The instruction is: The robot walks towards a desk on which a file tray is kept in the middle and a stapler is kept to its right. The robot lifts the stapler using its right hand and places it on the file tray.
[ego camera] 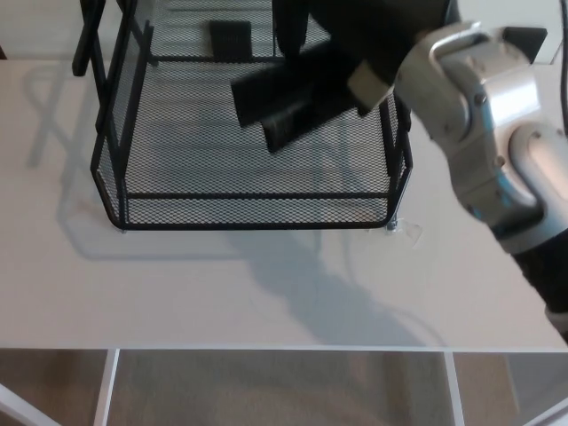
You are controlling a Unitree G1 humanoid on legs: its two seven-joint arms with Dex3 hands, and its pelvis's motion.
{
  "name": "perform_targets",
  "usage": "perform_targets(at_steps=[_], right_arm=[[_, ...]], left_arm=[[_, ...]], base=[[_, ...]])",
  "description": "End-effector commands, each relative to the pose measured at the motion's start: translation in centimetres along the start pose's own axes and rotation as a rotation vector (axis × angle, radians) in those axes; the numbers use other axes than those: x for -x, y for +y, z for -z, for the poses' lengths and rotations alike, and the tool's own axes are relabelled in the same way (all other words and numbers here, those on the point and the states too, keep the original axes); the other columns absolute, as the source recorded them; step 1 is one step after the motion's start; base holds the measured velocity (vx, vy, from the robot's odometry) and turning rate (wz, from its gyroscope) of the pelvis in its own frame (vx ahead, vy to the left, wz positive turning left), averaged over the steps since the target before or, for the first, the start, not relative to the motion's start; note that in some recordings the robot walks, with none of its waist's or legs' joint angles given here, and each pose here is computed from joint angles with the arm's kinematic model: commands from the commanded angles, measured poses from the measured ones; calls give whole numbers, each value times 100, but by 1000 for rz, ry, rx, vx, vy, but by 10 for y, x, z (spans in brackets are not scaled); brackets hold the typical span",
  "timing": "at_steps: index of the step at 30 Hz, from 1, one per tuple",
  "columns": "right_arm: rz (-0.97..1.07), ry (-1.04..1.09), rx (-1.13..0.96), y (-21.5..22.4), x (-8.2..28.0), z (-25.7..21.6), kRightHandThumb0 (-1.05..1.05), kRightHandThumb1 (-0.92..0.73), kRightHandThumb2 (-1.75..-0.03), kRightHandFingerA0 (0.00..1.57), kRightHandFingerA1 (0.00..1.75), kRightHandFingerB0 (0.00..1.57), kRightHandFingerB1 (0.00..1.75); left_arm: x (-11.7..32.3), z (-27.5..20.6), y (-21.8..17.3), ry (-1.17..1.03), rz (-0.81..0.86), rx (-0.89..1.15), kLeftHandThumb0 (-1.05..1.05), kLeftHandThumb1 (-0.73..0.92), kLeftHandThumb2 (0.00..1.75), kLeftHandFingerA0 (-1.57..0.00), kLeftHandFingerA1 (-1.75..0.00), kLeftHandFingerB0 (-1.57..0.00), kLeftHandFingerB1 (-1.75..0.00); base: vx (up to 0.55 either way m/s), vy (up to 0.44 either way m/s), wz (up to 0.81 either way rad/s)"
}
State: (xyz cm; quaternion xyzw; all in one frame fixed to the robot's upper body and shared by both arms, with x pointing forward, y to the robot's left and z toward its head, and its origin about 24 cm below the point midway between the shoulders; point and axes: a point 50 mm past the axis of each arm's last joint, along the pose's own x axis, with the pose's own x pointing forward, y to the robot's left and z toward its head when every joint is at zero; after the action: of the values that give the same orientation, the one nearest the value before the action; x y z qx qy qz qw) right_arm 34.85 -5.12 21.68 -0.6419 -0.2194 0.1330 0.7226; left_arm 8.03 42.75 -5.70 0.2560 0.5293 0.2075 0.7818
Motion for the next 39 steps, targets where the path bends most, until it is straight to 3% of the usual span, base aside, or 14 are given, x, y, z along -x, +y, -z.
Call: perform_targets(at_steps=[1,5,7,8,11,12,16,18,19,22,24,25,26,39], right_arm=[[-45,18,-6,18,4,5,-28,-63,-64,83,175,70,148],[-52,9,-23,28,6,6,-36,-50,-94,116,132,84,105],[-53,7,-19,30,6,5,-39,-50,-93,116,134,84,109],[-54,3,-18,30,6,4,-33,-66,-64,86,175,69,150],[-50,-18,-24,30,5,1,-31,-68,-66,85,175,68,155],[-39,-22,-19,30,5,0,-44,-50,-91,115,138,85,119],[-25,-24,-40,29,4,-5,-40,-54,-94,112,134,76,108],[-27,-30,-66,23,2,-9,-30,-72,-67,77,147,69,58],[-72,-6,-46,22,1,-11,-48,-69,-61,46,67,33,34],[-151,5,5,18,-2,-13,-88,-50,-83,0,8,0,8],[-173,3,5,16,-3,-13,-92,-52,-85,0,10,0,4],[-186,-6,30,13,-5,-14,-101,-57,-89,0,13,0,2],[-197,-9,45,10,-6,-15,-104,-58,-90,0,11,0,0],[-158,7,81,-38,-13,-13,-105,-60,-93,0,18,0,3]], left_arm=[[0,0,1,-14,-4,10,-48,81,64,-32,-34,-27,-31],[1,-1,1,-23,1,-4,-26,58,107,-11,-49,-10,-48],[0,-2,1,-22,-2,9,-26,58,107,-11,-49,-9,-48],[0,-3,1,-23,-4,-1,-49,81,64,-32,-34,-27,-31],[0,-3,1,-24,-4,11,-26,57,107,-12,-49,-10,-48],[0,-4,1,-23,-5,-35,-50,82,64,-33,-34,-27,-31],[0,-3,1,-23,-3,-58,-50,82,65,-33,-34,-26,-31],[0,-4,1,-16,-7,-54,-50,82,65,-33,-34,-27,-31],[0,-3,2,-16,-5,-55,-49,82,65,-33,-34,-28,-31],[0,-3,1,-18,-5,-32,-50,81,64,-33,-34,-27,-31],[0,-3,1,-18,0,-23,-49,82,64,-32,-34,-26,-30],[0,-2,1,-17,0,-22,-26,58,107,-12,-49,-10,-48],[0,-1,1,-14,-4,-24,-49,82,64,-31,-34,-27,-31],[1,3,3,-1,-3,-43,-48,81,65,-27,-33,-28,-32]], base=[[0,0,0],[0,0,0],[0,0,0],[0,0,0],[0,0,0],[0,0,0],[0,0,0],[0,0,0],[0,0,0],[0,0,0],[0,0,0],[0,0,0],[0,0,0],[0,0,0]])
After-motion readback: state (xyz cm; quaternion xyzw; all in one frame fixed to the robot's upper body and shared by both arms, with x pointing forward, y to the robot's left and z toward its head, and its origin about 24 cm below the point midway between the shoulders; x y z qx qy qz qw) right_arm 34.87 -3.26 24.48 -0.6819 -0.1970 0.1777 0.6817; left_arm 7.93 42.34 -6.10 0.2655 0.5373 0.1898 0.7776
